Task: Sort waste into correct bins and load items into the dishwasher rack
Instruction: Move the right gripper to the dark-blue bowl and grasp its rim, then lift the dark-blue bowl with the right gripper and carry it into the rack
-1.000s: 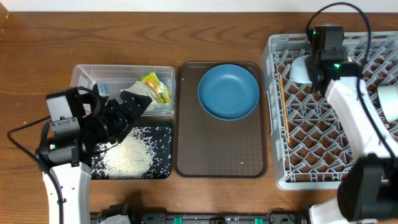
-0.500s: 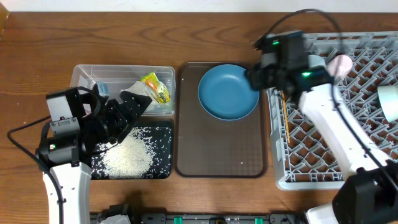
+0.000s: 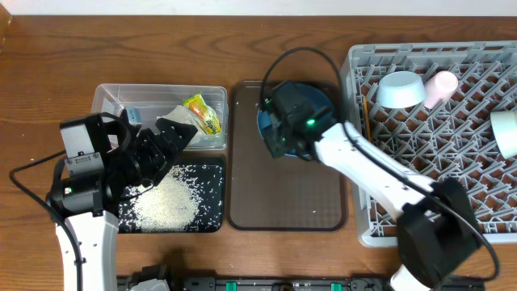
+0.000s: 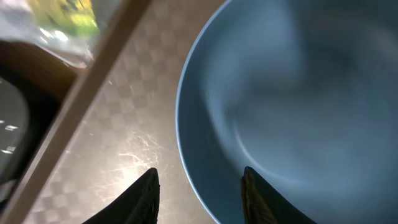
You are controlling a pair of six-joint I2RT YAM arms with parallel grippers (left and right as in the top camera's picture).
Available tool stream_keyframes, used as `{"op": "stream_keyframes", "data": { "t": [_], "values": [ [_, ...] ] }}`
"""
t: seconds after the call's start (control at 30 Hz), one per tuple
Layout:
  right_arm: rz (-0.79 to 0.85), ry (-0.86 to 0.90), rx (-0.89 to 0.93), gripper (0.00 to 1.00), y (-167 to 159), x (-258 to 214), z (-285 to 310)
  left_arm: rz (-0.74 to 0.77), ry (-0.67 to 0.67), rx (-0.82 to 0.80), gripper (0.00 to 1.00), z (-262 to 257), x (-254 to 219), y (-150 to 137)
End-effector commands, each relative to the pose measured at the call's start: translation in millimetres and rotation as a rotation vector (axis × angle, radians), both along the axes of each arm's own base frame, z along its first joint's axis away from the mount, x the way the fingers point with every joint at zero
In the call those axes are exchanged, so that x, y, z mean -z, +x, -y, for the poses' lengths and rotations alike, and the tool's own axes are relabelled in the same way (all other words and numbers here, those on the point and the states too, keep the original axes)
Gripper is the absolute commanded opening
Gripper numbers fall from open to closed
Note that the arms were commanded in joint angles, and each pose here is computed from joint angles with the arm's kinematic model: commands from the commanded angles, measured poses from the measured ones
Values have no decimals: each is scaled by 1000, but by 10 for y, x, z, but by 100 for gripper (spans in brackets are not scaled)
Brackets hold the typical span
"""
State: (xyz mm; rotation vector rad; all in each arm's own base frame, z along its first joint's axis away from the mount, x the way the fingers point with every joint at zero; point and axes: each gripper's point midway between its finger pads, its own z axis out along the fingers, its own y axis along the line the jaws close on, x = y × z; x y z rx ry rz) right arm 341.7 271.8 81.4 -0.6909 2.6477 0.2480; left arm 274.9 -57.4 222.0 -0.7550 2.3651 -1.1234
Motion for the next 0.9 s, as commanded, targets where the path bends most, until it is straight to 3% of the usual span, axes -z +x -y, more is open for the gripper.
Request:
{"op": "stream_keyframes", "data": {
  "t": [0.0,0.17,0.33,0.43,0.67,0.87],
  "values": [
    [-20,-59,8,41,-21,227,-10,15,3,5,94,-5,-35,9],
    [-68,-91,2,37,-65,468,-7,15,3,5,94,-5,-37,10],
    [-72,-88,0,11,-68,478,-15,15,3,5,94,-5,-35,9],
    [-49,-69,0,1,-39,379,-38,15,3,5,94,-5,-35,9],
    [43,31,8,1,-3,-181,-90,15,3,5,94,-5,-37,10],
    [97,216,-36,1,-265,-1063,-36,15,3,5,94,-5,-35,9]
  ]
}}
